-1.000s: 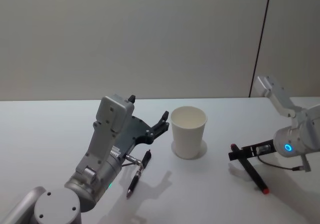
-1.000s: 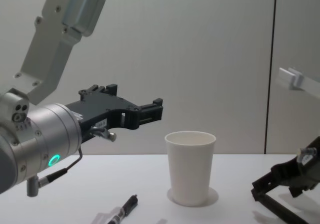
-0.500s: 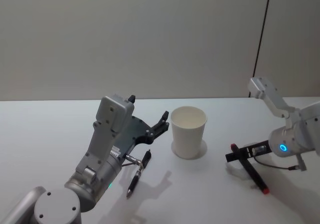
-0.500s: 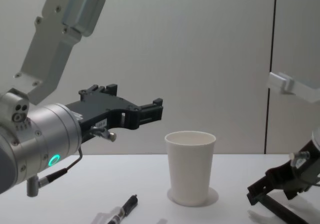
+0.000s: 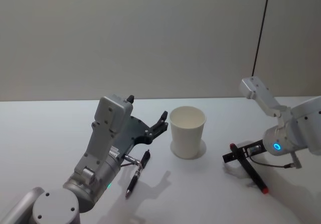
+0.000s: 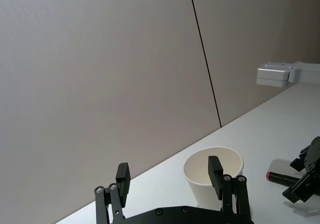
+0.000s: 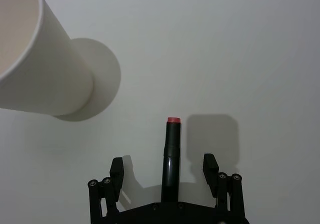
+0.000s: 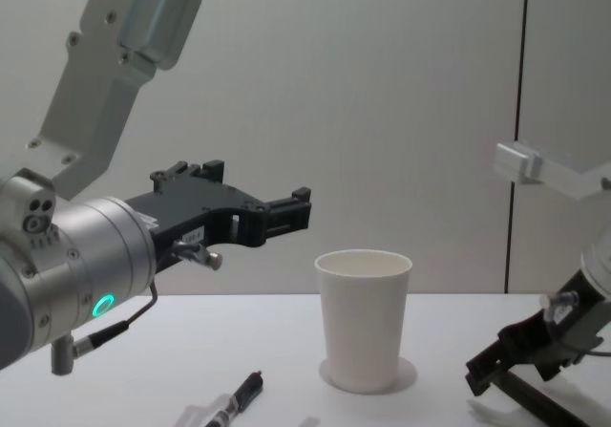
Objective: Place the pen into the pen holder.
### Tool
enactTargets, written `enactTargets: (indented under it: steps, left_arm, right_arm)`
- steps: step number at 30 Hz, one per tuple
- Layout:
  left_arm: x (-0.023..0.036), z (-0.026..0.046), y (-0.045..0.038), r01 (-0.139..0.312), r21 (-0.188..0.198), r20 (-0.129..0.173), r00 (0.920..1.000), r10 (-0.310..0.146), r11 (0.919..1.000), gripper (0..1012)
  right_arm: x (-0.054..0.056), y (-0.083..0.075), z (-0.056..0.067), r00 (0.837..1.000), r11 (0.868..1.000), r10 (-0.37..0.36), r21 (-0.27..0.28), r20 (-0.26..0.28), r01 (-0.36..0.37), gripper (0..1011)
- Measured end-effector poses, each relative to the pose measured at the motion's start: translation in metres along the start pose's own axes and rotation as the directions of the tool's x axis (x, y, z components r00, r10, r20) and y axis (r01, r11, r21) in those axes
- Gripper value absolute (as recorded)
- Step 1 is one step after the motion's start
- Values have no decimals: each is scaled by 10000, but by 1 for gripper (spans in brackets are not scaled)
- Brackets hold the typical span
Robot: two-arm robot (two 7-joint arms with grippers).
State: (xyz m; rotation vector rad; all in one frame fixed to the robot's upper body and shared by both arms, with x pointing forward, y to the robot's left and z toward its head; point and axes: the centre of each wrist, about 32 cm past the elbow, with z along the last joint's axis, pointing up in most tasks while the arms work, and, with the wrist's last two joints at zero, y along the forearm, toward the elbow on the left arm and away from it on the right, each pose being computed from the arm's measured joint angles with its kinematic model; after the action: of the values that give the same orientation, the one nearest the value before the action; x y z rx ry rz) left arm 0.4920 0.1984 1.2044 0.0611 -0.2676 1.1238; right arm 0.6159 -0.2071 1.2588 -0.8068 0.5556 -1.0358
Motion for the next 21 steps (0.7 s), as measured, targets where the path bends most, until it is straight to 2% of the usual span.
enactTargets:
  steps: [21]
  left_arm:
    - [0, 0, 0, 1, 0, 0, 10000, -1, 10000, 999]
  right_arm:
    - [-45, 55, 37, 9993, 9997, -223, -63, 307, 225, 1001]
